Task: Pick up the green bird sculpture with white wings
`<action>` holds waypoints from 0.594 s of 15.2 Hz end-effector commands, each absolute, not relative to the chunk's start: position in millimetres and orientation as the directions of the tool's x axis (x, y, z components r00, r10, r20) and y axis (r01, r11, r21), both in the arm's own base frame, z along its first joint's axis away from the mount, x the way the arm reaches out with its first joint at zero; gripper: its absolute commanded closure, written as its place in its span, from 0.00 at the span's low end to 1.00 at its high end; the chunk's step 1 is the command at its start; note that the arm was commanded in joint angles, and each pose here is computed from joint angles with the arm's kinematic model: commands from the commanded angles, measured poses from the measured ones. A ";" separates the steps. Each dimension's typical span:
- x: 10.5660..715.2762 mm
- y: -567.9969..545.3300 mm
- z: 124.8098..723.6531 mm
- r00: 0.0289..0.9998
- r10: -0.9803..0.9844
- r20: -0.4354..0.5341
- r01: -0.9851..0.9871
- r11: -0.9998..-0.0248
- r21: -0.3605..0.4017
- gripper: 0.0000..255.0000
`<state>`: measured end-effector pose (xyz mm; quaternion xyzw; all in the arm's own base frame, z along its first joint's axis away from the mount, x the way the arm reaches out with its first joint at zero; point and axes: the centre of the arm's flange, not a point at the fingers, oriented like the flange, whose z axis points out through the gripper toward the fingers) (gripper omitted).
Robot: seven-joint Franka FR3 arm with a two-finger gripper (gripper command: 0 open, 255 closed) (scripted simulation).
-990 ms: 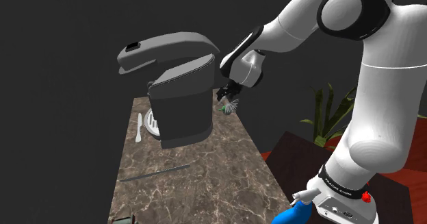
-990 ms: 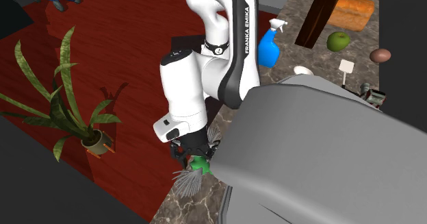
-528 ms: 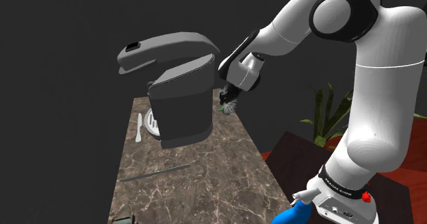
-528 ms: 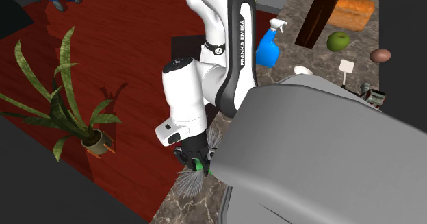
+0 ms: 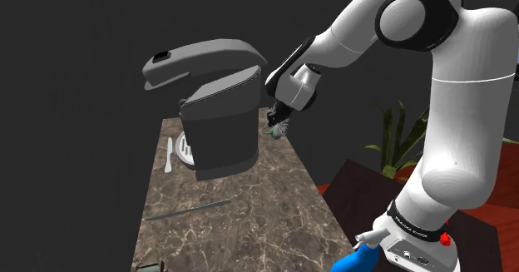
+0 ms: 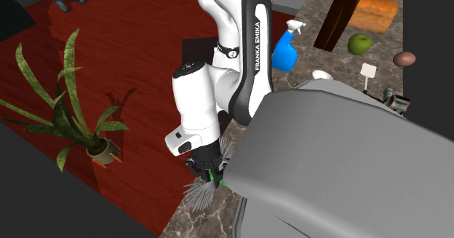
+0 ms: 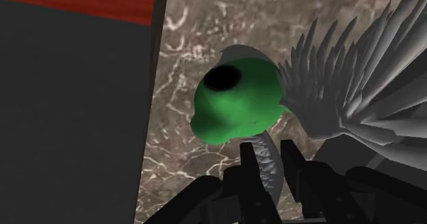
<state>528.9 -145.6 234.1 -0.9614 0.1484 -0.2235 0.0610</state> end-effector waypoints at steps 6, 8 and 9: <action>528.4 -144.3 264.4 0.858 -0.312 0.408 -0.258 -0.949 -0.184 1.00; 528.4 -144.3 275.0 0.858 -0.312 0.408 -0.258 -0.949 -0.184 1.00; 528.4 -144.3 280.3 0.858 -0.312 0.408 -0.258 -0.949 -0.184 1.00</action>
